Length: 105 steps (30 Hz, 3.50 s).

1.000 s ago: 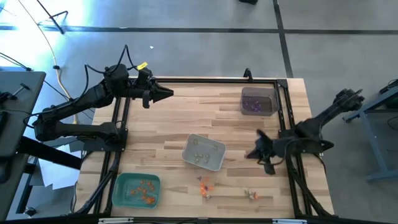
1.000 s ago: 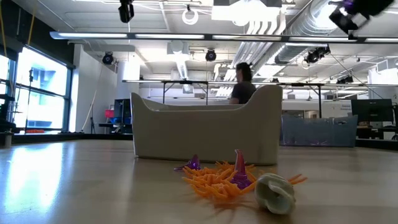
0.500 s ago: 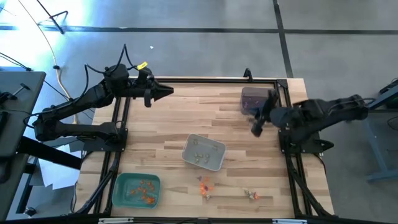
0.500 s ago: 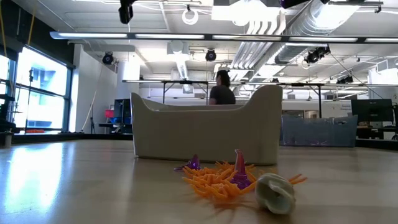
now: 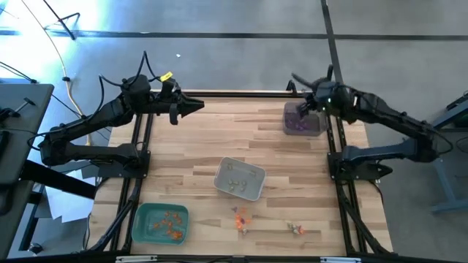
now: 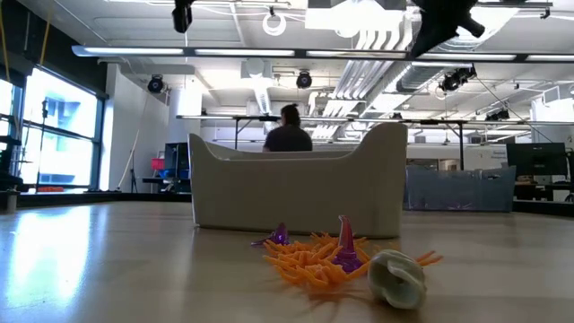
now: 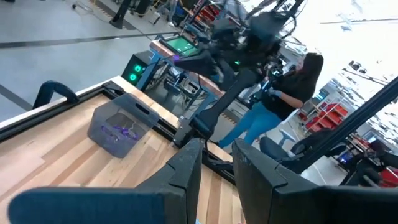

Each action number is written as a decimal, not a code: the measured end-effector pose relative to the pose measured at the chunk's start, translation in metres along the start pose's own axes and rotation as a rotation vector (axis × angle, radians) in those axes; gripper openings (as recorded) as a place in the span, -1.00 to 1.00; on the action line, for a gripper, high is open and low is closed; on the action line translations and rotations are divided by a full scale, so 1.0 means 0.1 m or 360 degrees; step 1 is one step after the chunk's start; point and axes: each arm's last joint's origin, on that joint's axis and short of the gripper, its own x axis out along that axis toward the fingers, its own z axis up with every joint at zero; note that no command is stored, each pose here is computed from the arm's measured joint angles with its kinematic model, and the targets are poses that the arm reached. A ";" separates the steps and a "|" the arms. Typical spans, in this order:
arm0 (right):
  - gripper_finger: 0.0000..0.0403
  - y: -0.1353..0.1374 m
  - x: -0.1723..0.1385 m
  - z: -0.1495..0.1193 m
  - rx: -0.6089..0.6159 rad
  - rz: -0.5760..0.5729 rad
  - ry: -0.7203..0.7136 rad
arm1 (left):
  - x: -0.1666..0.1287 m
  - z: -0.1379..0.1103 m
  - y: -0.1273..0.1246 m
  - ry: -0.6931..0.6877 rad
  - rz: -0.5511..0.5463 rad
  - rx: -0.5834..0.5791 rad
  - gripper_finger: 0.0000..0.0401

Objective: Sort Halloween decoration
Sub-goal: Put the violet witch hat toy into the black bin, then put the white skull toy into the white bin

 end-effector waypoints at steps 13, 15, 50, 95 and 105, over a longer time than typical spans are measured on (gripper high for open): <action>-1.00 -0.42 0.69 -0.13 0.0129 -0.0179 0.0807 | 0.00 0.01 -0.01 -0.0023 -0.0014 0.0010 -0.62; -1.00 -0.44 0.85 -0.18 0.0082 -0.0233 0.0960 | 0.00 0.01 -0.01 -0.0023 -0.0014 0.0009 -0.62; -0.86 -0.34 2.01 -1.10 -0.0097 -0.0021 0.1543 | 0.00 0.01 -0.01 -0.0013 -0.0015 -0.0006 -0.62; -0.62 1.39 -0.93 -0.64 0.0474 0.1301 0.1350 | 0.00 0.01 -0.01 -0.0004 -0.0041 0.0073 -0.62; -0.62 2.04 -1.05 -1.50 0.0448 0.0842 0.1885 | 0.00 0.01 -0.01 -0.0008 -0.0042 0.0349 -0.62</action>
